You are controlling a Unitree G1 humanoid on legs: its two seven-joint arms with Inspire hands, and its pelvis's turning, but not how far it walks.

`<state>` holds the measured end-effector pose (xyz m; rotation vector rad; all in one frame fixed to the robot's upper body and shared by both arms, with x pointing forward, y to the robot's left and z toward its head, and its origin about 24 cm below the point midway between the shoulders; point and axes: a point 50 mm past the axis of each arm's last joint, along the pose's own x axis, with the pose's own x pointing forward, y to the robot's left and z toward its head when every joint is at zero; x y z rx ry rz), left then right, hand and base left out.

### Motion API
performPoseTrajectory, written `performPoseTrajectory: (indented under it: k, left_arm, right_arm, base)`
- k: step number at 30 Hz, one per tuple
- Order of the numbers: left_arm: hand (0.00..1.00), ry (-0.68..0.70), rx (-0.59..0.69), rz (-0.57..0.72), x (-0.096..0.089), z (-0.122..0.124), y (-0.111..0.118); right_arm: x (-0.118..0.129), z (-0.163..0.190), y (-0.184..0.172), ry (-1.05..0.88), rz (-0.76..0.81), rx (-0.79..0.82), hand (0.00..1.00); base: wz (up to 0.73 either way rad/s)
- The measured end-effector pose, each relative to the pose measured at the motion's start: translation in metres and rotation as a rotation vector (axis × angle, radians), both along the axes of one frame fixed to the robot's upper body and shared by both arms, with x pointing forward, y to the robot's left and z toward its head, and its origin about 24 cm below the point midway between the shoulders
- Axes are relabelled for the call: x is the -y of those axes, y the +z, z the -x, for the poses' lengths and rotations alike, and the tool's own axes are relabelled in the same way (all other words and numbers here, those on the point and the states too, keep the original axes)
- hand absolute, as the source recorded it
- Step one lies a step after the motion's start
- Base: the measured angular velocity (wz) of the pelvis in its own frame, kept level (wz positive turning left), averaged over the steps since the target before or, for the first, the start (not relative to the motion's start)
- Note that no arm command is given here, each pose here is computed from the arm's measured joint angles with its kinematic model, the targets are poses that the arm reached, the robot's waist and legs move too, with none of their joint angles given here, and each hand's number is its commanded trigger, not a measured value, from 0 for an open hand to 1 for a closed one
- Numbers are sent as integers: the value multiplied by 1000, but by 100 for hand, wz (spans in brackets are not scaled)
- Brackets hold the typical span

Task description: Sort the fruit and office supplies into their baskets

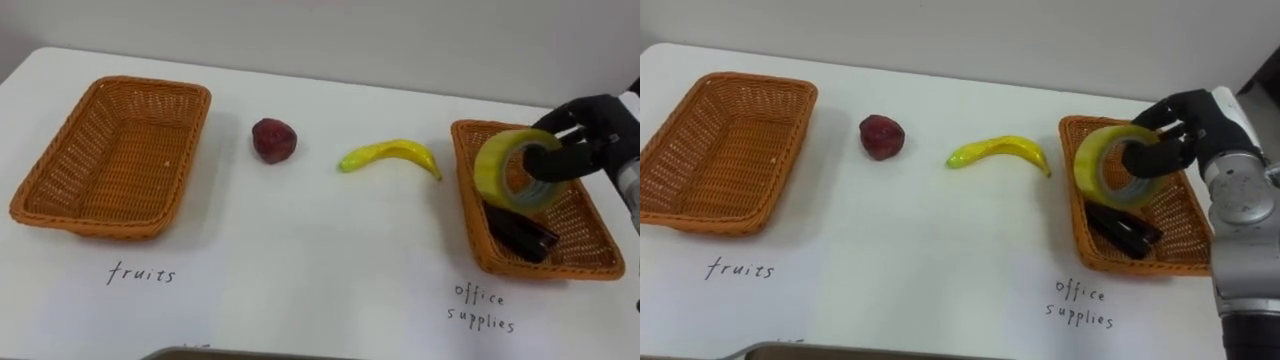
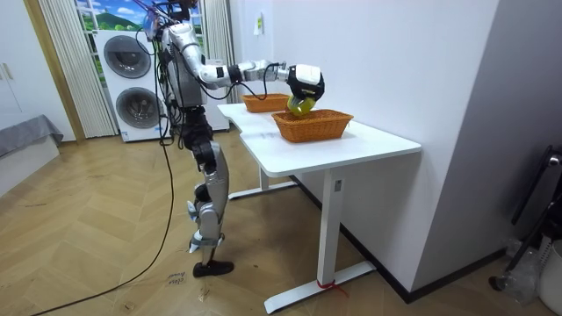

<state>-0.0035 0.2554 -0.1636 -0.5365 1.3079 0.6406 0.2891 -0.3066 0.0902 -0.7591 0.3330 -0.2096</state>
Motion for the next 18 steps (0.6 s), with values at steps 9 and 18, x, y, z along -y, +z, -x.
performPoseTrajectory:
  k: [9,18]
  left_arm:
    - [0,0,7,-2,-3,-1,1]
    - [0,14,10,5,-1,-1,1]
  right_arm:
    - [3,1,-3,-31,4,4,0]
    - [11,4,-20,-88,5,-40,0]
  base:
    - [0]
    - [-2]
